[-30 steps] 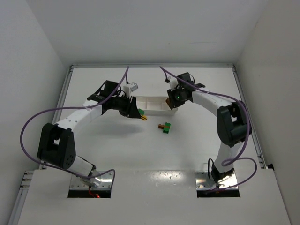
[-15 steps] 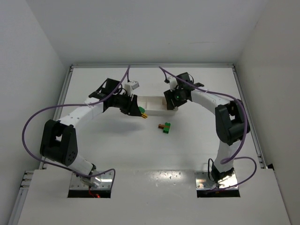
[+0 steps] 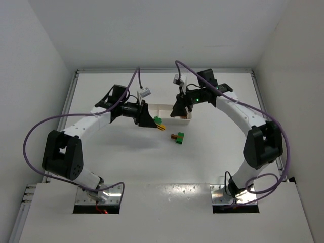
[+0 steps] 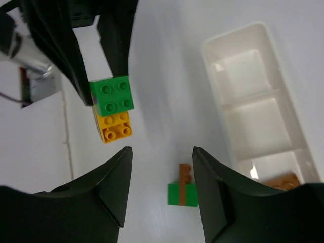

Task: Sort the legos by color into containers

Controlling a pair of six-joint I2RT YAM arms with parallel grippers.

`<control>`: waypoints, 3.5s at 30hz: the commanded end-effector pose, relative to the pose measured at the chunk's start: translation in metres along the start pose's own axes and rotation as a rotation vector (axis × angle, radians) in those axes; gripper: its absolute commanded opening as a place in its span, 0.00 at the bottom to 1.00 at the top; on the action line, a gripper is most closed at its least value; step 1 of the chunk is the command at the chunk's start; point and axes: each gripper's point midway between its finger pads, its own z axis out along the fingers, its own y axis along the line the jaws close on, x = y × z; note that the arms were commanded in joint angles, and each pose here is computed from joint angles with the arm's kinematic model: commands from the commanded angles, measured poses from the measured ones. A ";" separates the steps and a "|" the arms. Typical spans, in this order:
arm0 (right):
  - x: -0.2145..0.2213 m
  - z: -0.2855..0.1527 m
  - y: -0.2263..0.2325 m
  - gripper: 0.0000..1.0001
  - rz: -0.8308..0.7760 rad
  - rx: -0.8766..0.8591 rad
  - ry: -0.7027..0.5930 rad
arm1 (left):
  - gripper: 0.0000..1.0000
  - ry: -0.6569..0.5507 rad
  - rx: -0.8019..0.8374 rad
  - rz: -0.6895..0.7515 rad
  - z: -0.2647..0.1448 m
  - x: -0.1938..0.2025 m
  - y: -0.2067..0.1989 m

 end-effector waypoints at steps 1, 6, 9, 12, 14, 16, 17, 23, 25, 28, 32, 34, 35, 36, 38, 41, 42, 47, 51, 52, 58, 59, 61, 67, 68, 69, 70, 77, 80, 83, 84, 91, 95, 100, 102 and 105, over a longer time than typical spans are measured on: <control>-0.005 0.006 0.034 0.54 -0.017 -0.230 -0.031 | 0.00 -0.051 0.187 0.135 -0.006 -0.016 -0.032; 0.000 0.014 0.038 0.58 0.015 -0.335 0.021 | 0.00 -0.066 0.231 0.170 -0.008 -0.032 -0.041; -0.010 0.015 0.043 0.63 0.021 -0.385 0.031 | 0.00 -0.062 0.231 0.161 -0.007 -0.031 -0.038; -0.014 0.013 0.044 0.67 0.019 -0.384 0.029 | 0.00 -0.058 0.238 0.173 -0.004 -0.031 -0.039; -0.014 0.013 0.044 0.68 0.019 -0.384 0.029 | 0.00 -0.058 0.229 0.173 -0.003 -0.032 -0.037; -0.017 0.012 0.046 0.69 0.021 -0.392 0.024 | 0.00 -0.058 0.229 0.173 -0.003 -0.032 -0.037; -0.017 0.012 0.046 0.69 0.021 -0.392 0.024 | 0.00 -0.058 0.229 0.173 -0.003 -0.032 -0.037; -0.024 0.007 0.052 0.72 0.012 -0.401 0.014 | 0.00 -0.056 0.229 0.183 -0.002 -0.030 -0.034; -0.021 0.010 0.055 0.73 0.029 -0.420 0.021 | 0.00 -0.056 0.219 0.183 -0.001 -0.030 -0.032; -0.026 0.012 0.055 0.75 0.005 -0.419 0.024 | 0.00 -0.053 0.219 0.183 0.001 -0.031 -0.028; -0.029 0.016 0.056 0.81 0.000 -0.427 0.042 | 0.00 -0.048 0.227 0.186 0.005 -0.033 -0.027; -0.031 0.017 0.059 0.84 -0.017 -0.428 0.049 | 0.00 -0.047 0.227 0.185 0.007 -0.035 -0.026; -0.027 0.022 0.060 0.86 -0.014 -0.433 0.063 | 0.00 -0.048 0.226 0.194 0.008 -0.036 -0.024; -0.030 0.022 0.059 0.87 -0.022 -0.431 0.059 | 0.00 -0.048 0.226 0.194 0.008 -0.036 -0.024; -0.029 0.024 0.062 0.89 -0.017 -0.430 0.072 | 0.00 -0.049 0.226 0.195 0.009 -0.039 -0.022; -0.025 0.029 0.060 0.90 -0.017 -0.420 0.091 | 0.00 -0.046 0.244 0.205 0.012 -0.042 -0.025; -0.025 0.029 0.060 0.90 -0.004 -0.419 0.094 | 0.00 -0.042 0.244 0.197 0.013 -0.041 -0.023; -0.020 0.035 0.055 0.90 0.025 -0.417 0.100 | 0.00 -0.030 0.268 0.223 0.020 -0.040 -0.033; -0.026 0.038 0.057 0.75 0.050 -0.444 0.068 | 0.00 -0.023 0.275 0.226 0.022 -0.038 -0.035; -0.026 0.038 0.057 0.68 0.050 -0.444 0.068 | 0.00 -0.013 0.273 0.221 0.025 -0.034 -0.035; -0.020 0.037 0.052 0.20 0.098 -0.428 0.083 | 0.00 -0.023 0.247 0.243 0.021 -0.035 -0.033; -0.019 0.037 0.051 0.13 0.096 -0.419 0.089 | 0.00 -0.029 0.240 0.241 0.019 -0.036 -0.030; -0.015 0.033 0.049 0.02 0.091 -0.407 0.095 | 0.00 -0.019 0.224 0.211 0.018 -0.028 -0.024; -0.005 0.013 0.025 0.00 0.125 -0.336 0.083 | 0.00 -0.042 0.153 0.194 0.002 -0.022 -0.014; -0.005 0.009 0.021 0.00 0.141 -0.325 0.079 | 0.00 -0.036 0.132 0.178 0.001 -0.017 -0.007; -0.005 0.004 0.011 0.00 0.142 -0.302 0.064 | 0.00 -0.033 0.132 0.180 -0.001 -0.013 -0.010; -0.008 0.000 0.006 0.00 0.154 -0.282 0.063 | 0.00 -0.024 0.116 0.171 -0.004 -0.005 -0.007; -0.017 -0.005 -0.039 0.00 0.177 -0.170 0.021 | 0.00 -0.001 -0.062 0.161 -0.023 0.015 0.019; -0.020 0.005 -0.053 0.00 0.204 -0.106 0.012 | 0.00 -0.060 -0.284 0.137 -0.035 -0.017 0.052; -0.020 0.022 -0.069 0.00 0.235 -0.003 -0.015 | 0.00 -0.127 -0.531 0.072 -0.052 -0.052 0.090; -0.022 0.028 -0.081 0.00 0.237 0.081 -0.043 | 0.00 -0.151 -0.581 0.041 -0.055 -0.065 0.100; 0.001 0.052 -0.116 0.00 0.262 0.326 -0.015 | 0.00 -0.216 -0.807 -0.074 -0.069 -0.093 0.142; 0.009 0.058 -0.125 0.00 0.258 0.380 -0.033 | 0.00 -0.165 -0.801 -0.030 -0.051 -0.092 0.141; 0.018 0.072 -0.133 0.00 0.277 0.378 -0.013 | 0.00 -0.112 -0.775 -0.071 -0.035 -0.075 0.151; 0.020 0.074 -0.138 0.00 0.268 0.388 -0.007 | 0.00 -0.098 -0.759 -0.071 -0.028 -0.073 0.150; 0.023 0.080 -0.141 0.00 0.274 0.372 -0.002 | 0.03 -0.087 -0.759 -0.080 -0.025 -0.071 0.155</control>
